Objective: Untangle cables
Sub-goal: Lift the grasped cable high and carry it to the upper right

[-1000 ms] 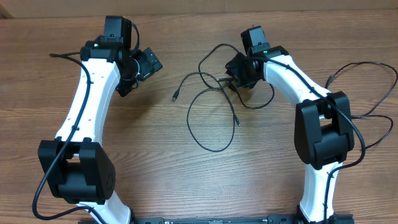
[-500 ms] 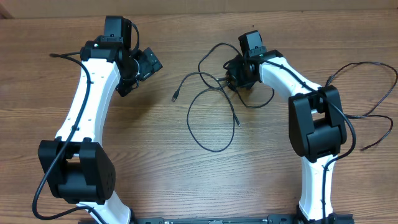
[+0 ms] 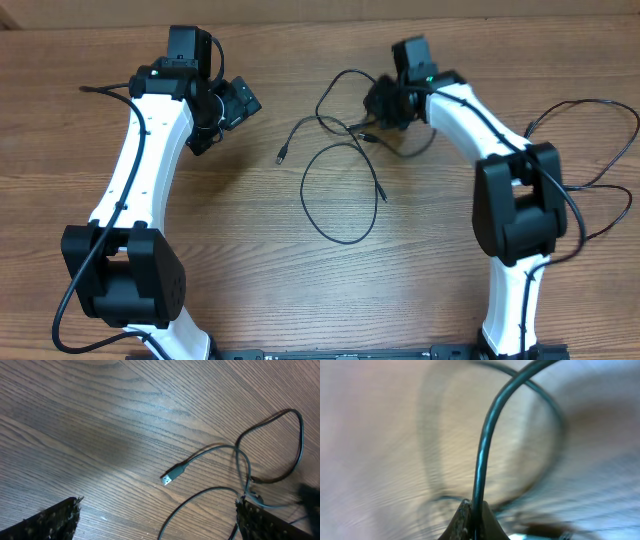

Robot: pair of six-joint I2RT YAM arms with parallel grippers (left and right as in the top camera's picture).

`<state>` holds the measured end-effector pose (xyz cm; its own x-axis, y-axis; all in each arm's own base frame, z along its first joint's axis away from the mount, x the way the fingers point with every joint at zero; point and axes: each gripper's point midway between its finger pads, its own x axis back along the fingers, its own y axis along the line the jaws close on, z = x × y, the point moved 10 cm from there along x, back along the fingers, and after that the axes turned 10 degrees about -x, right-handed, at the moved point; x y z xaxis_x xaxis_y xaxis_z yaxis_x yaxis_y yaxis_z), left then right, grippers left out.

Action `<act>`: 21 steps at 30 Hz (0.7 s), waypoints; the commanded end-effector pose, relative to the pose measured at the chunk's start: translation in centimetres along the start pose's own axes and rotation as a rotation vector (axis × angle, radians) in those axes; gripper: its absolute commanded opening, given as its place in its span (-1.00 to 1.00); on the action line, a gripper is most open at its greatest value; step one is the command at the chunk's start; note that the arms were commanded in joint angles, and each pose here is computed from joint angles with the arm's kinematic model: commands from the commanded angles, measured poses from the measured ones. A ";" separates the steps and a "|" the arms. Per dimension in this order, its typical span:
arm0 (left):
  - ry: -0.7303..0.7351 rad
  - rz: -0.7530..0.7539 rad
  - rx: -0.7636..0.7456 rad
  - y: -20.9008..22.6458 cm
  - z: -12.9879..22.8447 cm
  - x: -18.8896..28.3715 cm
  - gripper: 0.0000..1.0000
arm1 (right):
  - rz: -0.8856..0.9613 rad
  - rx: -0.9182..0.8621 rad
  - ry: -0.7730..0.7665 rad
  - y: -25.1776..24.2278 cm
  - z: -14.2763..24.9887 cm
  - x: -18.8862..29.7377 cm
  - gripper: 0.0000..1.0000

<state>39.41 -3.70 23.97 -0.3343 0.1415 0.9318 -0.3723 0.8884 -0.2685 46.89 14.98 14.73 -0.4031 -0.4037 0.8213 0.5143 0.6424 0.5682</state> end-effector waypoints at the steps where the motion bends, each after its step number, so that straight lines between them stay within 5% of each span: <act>1: 0.003 0.004 -0.022 -0.2 0.2 0.0 0.99 | -0.275 0.299 -0.122 7.7 0.3 10.2 -0.93; 13: 0.003 0.005 -0.022 -0.2 0.2 0.0 0.99 | -0.577 0.563 -0.401 14.5 1.6 25.1 -0.92; 21: 0.003 0.004 -0.022 -0.2 0.2 0.0 0.99 | -0.662 0.624 -0.417 15.8 2.2 27.9 -0.92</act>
<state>39.41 -3.69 23.97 -0.3347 0.1412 0.9317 -0.3723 0.8885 -0.2684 43.25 15.45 44.49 -0.7682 -0.5908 0.2468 -0.2854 0.6610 0.6940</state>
